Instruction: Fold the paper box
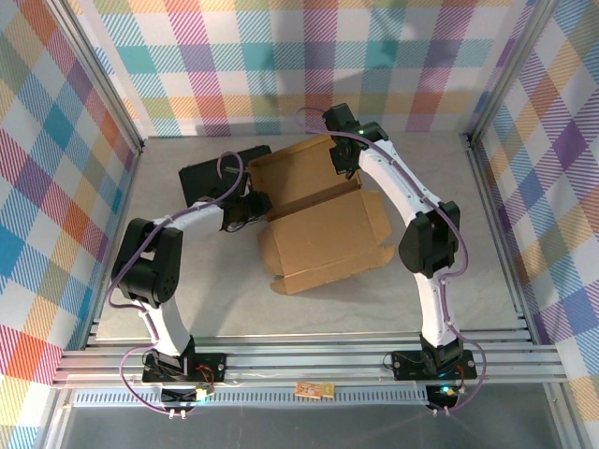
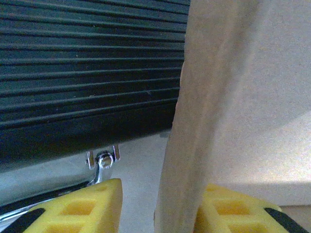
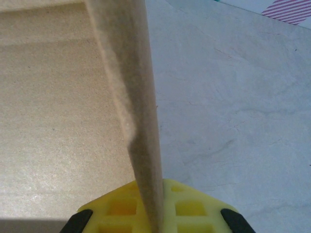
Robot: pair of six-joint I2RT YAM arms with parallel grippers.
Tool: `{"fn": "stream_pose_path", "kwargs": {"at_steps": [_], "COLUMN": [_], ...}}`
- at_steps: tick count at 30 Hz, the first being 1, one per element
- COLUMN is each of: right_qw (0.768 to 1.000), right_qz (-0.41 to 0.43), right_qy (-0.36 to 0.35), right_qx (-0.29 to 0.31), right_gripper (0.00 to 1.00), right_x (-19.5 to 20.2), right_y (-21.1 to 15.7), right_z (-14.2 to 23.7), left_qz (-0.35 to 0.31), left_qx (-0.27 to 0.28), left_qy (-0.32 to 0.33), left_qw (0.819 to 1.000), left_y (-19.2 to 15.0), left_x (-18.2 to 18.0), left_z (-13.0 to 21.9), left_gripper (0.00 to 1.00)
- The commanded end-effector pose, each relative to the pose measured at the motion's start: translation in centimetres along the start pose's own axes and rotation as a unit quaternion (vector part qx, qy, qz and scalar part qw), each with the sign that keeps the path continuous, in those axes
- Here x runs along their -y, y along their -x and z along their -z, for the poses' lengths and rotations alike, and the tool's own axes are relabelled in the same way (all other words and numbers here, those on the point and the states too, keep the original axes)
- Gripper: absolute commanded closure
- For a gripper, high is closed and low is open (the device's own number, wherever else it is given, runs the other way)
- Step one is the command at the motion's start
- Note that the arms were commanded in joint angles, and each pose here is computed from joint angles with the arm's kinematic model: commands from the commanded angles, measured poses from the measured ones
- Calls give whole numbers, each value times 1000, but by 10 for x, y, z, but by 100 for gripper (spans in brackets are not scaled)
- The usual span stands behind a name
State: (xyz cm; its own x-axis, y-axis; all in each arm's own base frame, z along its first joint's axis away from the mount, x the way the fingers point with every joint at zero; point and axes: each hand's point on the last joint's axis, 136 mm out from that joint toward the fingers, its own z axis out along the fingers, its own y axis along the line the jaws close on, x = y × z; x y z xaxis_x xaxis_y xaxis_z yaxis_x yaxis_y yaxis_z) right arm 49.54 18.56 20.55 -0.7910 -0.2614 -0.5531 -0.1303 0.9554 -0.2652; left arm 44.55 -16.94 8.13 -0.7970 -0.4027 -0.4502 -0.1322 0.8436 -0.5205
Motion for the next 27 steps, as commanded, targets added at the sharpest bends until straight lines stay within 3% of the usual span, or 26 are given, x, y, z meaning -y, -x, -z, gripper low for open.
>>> {"fn": "stream_pose_path", "kwargs": {"at_steps": [1,4,8,21,26,27], "right_qw": [1000,1000,1000,999,999,998], "right_qz": [-11,-8,0,1,5,8], "right_qy": [16,20,22,32,49,56], "right_qx": [19,17,16,7,8,9], "right_gripper": [100,100,100,100,100,100], "right_x": [-2,-3,-4,-6,-12,-14], "right_y": [13,12,12,3,3,3], "right_z": [4,4,3,3,3,3], "left_qz": [-10,-14,-19,-78,-81,-79], "left_qx": [15,23,22,10,22,23], "left_qy": [11,29,74,274,238,217], "left_qw": [1000,999,997,959,968,973], "left_y": [16,25,28,-4,-2,0], "left_x": [2,0,-9,-45,-34,-28], "left_z": [-1,-2,2,40,44,44], "left_gripper": [63,72,100,100,100,91]}}
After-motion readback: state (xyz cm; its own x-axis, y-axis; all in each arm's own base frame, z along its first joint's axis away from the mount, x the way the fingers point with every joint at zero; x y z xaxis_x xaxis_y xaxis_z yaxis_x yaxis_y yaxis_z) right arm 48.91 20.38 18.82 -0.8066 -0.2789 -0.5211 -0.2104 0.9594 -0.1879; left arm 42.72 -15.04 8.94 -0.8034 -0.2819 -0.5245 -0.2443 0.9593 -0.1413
